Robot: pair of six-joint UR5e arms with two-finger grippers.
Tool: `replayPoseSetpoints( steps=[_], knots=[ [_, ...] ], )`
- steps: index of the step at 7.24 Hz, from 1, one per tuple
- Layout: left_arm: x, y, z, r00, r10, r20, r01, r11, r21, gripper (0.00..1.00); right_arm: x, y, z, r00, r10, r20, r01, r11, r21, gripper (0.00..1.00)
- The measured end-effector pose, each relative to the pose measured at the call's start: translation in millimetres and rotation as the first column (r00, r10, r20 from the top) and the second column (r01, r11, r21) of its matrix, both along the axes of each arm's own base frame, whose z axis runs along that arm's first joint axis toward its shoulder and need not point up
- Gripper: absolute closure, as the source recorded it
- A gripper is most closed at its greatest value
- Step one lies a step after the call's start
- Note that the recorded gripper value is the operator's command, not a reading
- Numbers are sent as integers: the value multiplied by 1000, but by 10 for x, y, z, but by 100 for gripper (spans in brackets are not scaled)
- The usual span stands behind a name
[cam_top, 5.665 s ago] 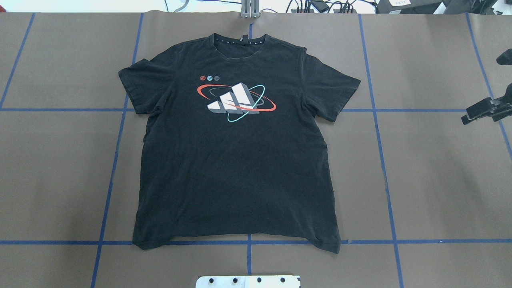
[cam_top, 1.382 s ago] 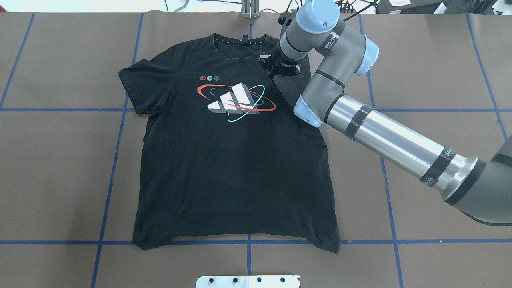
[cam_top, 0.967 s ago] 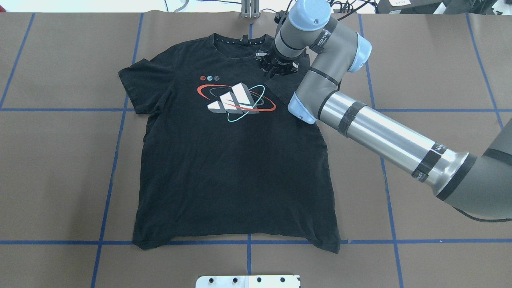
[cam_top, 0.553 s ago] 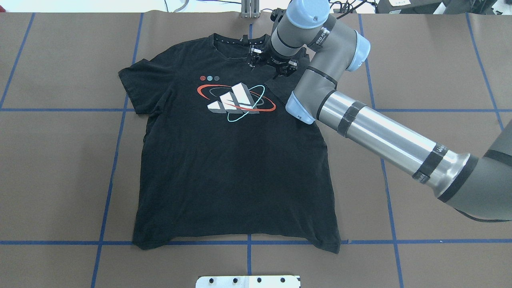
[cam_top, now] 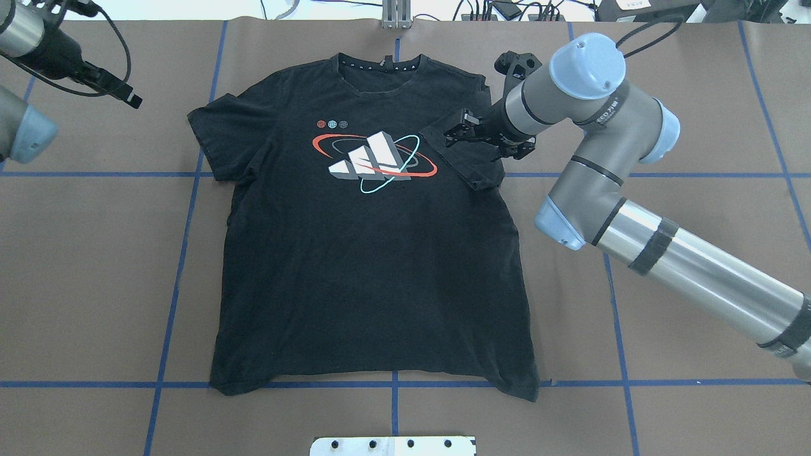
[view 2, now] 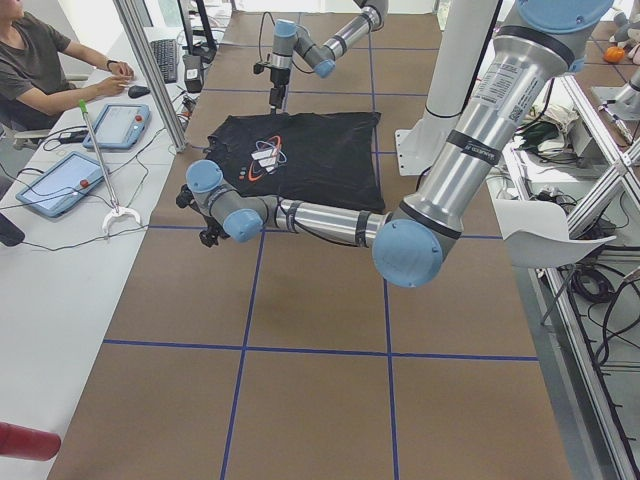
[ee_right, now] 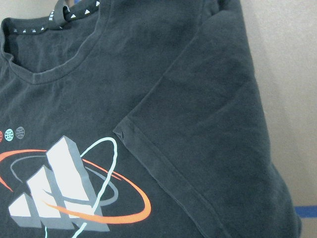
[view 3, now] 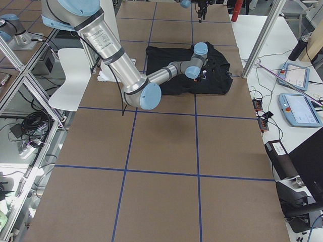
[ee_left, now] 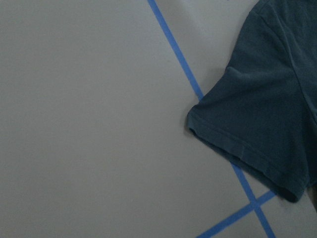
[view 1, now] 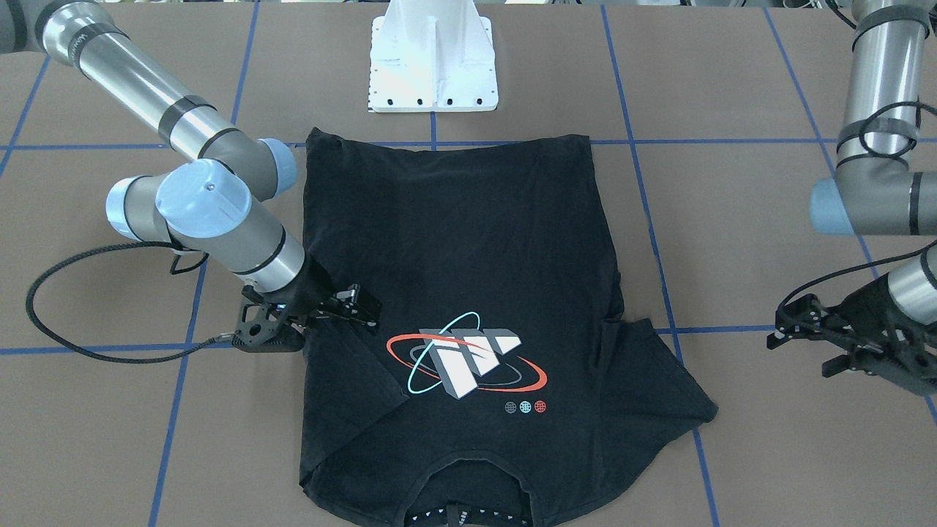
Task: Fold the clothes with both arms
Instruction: 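Move the left gripper to the sleeve nearest it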
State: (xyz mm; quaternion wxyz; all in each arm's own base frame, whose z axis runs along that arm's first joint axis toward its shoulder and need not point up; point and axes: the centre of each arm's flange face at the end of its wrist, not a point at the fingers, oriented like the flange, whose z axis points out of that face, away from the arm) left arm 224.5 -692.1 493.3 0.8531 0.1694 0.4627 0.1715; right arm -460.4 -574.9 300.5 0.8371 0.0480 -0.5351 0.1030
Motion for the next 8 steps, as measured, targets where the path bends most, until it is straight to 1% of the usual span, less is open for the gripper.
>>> replayPoseSetpoints(
  steps=[1, 2, 3, 4, 5, 7, 8],
  knots=[
    [291, -99, 64, 1000, -13, -15, 12, 999, -49, 11, 83, 82, 52, 1000, 0, 3, 0, 1000, 2, 0],
    [579, -98, 82, 999, -25, -28, 22, 994, -105, 18, 115, 112, 76, 1000, 0, 4, 0, 1000, 2, 0],
    [772, -67, 102, 999, -32, -35, 27, 989, -144, 24, 126, 120, 88, 1000, 2, 3, -2, 1000, 2, 0],
    [864, -46, 155, 998, -40, -39, 33, 986, -162, 27, 131, 123, 110, 1000, 4, 0, -4, 1000, 2, 0],
    [892, -47, 218, 997, -64, -44, 56, 983, -175, 34, 138, 128, 136, 1000, 6, -3, -6, 1000, 0, 0],
    [908, -96, 266, 990, -132, -51, 121, 974, -191, 38, 158, 131, 149, 1000, 6, -3, -6, 1000, 1, 0],
    [927, -136, 261, 988, -146, -52, 133, 972, -192, 40, 210, 164, 194, 1000, 5, -3, -5, 1000, -2, 0]
  ],
)
